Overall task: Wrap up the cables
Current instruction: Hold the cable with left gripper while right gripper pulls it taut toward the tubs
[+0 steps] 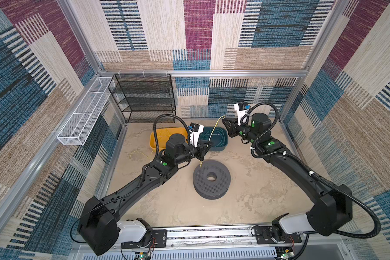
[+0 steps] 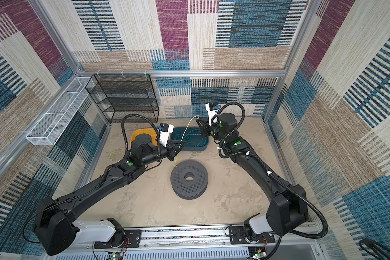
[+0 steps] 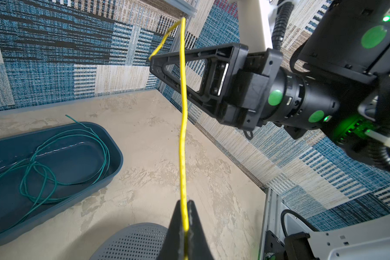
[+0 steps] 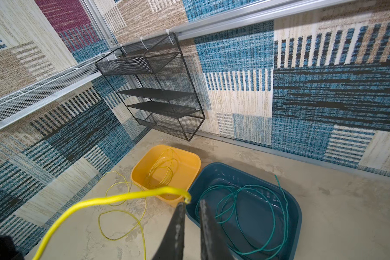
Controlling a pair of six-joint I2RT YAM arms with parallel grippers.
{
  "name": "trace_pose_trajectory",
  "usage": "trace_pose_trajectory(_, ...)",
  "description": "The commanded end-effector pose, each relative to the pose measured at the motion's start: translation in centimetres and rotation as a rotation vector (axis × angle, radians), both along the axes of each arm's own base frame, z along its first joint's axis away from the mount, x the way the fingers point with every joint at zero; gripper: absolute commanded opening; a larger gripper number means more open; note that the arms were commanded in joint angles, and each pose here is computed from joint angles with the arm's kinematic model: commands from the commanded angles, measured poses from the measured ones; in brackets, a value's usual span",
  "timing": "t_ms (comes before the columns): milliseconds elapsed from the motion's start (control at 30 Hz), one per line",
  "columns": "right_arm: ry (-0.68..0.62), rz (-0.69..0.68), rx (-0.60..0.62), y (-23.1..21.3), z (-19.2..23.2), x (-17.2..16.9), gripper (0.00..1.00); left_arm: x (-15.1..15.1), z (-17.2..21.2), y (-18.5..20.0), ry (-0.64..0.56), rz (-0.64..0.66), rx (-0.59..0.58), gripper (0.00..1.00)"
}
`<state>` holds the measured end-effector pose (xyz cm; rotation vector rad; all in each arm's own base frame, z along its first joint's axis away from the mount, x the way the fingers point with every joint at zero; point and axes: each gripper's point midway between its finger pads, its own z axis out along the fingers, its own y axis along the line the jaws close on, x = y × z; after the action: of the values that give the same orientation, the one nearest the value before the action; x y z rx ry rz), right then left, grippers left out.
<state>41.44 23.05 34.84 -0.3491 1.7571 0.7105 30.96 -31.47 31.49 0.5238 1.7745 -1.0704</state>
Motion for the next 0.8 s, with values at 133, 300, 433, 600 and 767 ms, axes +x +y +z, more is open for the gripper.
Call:
trace_pose_trajectory(133, -0.037, 0.004, 0.033, 0.3, 1.6, 0.4, 0.12, -0.1, 0.5, 0.0, -0.014, -0.007, -0.019, 0.00)
trace_pose_trajectory(300, -0.028, 0.008, 0.020, 0.4, 1.0, 0.5, 0.12, -0.1, 0.5, 0.0, -0.020, -0.007, -0.018, 0.00)
trace_pose_trajectory(433, -0.029, 0.037, 0.025, 0.7, 1.0, -0.1, 0.22, -0.1, 0.5, 0.0, -0.025, -0.005, -0.015, 0.00)
trace_pose_trajectory(600, -0.039, 0.018, 0.022, 0.4, 1.1, 0.1, 0.22, 0.0, 0.4, -0.1, -0.020, -0.008, -0.016, 0.00)
trace_pose_trajectory(767, -0.031, -0.012, 0.009, 0.2, 1.1, 1.0, 0.14, 0.0, 0.4, -0.1, -0.018, -0.007, -0.018, 0.00)
